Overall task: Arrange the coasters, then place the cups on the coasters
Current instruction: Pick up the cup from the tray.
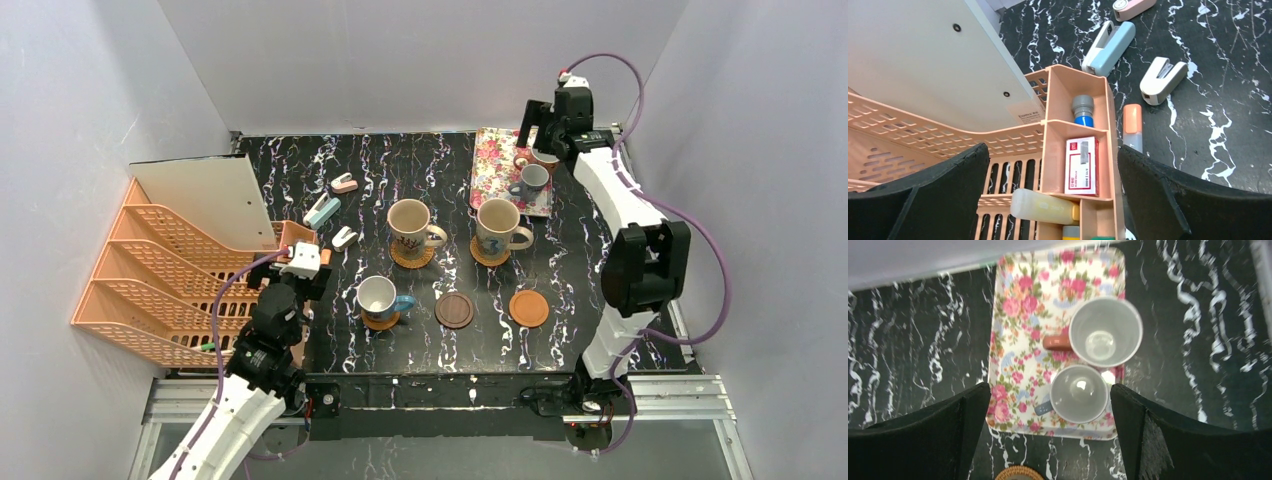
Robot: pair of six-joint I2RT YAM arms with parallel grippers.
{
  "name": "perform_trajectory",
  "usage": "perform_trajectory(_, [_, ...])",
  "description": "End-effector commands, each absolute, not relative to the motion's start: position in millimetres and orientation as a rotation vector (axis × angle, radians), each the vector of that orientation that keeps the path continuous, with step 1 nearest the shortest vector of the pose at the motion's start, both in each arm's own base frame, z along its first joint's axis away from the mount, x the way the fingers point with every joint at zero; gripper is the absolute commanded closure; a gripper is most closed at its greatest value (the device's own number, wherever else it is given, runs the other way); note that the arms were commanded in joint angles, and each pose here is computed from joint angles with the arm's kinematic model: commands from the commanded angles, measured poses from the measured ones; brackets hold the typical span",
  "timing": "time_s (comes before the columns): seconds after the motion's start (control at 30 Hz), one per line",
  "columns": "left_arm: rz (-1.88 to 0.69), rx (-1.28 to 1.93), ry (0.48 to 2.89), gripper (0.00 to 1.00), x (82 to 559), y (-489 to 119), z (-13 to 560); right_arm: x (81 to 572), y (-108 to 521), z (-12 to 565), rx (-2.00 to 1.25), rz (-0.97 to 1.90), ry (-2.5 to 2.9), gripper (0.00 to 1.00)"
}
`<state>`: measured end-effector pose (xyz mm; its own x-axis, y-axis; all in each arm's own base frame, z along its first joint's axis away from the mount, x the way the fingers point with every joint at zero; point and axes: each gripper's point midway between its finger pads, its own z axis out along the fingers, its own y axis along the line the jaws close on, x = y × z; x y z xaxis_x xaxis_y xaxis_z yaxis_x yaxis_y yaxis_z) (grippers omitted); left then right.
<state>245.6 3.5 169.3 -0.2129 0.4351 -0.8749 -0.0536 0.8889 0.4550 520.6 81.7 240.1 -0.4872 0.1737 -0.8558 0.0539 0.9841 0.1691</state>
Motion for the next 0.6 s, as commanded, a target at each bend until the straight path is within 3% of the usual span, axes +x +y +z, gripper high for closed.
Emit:
perform_trajectory(0.0, [0.413,0.307,1.729,0.02,243,-2,164,522,95,232,0.203,0.226,2.108,0.02])
perform_trajectory(0.57, [0.419,0.316,1.752,0.02,243,-1,154,526,80,175,0.231,0.088,2.184,0.02])
